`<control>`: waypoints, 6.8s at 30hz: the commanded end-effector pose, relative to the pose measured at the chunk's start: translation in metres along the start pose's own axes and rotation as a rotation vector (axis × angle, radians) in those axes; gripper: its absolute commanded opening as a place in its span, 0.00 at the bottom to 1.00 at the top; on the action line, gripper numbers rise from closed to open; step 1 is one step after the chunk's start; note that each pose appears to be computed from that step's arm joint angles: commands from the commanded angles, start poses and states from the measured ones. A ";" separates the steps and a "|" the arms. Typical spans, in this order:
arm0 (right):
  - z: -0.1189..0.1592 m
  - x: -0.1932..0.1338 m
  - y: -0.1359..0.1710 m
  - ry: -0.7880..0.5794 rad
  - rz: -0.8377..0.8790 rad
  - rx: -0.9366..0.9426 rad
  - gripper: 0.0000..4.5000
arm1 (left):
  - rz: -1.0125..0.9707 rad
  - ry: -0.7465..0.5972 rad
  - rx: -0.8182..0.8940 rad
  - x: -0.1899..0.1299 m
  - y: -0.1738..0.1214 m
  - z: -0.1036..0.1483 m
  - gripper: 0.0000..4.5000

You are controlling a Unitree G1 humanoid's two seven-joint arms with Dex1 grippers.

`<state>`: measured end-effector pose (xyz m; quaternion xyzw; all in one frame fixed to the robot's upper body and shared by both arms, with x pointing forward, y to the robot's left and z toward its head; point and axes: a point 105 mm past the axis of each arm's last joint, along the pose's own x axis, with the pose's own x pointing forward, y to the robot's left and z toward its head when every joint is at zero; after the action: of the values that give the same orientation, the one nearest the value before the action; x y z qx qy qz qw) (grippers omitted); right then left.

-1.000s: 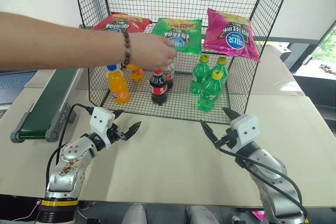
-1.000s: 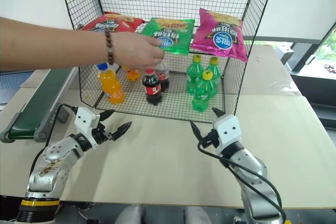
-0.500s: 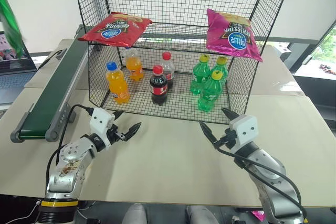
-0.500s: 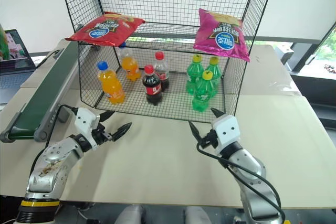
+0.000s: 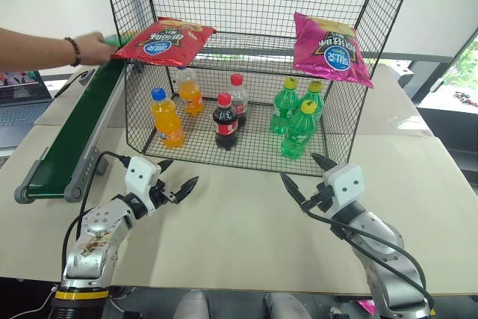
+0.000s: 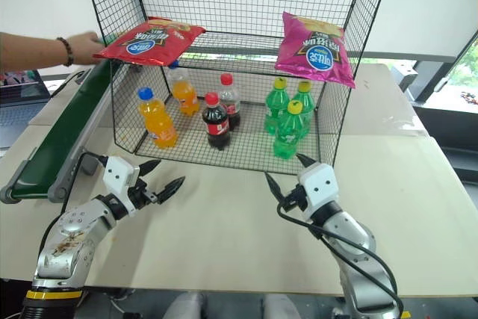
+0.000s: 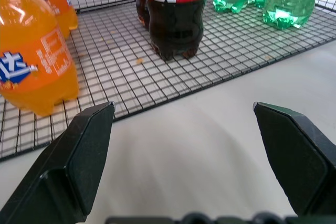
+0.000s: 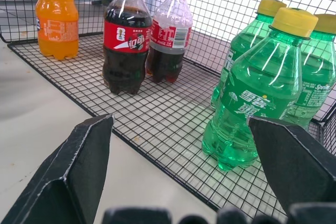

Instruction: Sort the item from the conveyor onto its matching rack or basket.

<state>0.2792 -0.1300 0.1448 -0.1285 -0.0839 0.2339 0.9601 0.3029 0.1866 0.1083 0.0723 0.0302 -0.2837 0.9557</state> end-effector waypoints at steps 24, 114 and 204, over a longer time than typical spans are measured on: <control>0.049 0.028 0.034 -0.178 0.504 0.052 1.00 | 0.149 -0.127 -0.520 -0.097 0.005 0.036 1.00; 0.119 0.041 0.026 -0.436 0.684 -0.002 1.00 | 0.116 -0.638 -0.811 -0.124 0.045 0.171 0.01; 0.139 0.006 -0.011 -0.463 -0.007 -0.082 1.00 | -0.306 -0.417 -1.397 0.101 -0.002 0.194 0.01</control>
<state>0.2681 -0.1077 0.2699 -0.1040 -0.2841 0.2503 0.9197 0.4009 0.0990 0.2680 -0.6329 0.0524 -0.3109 0.7071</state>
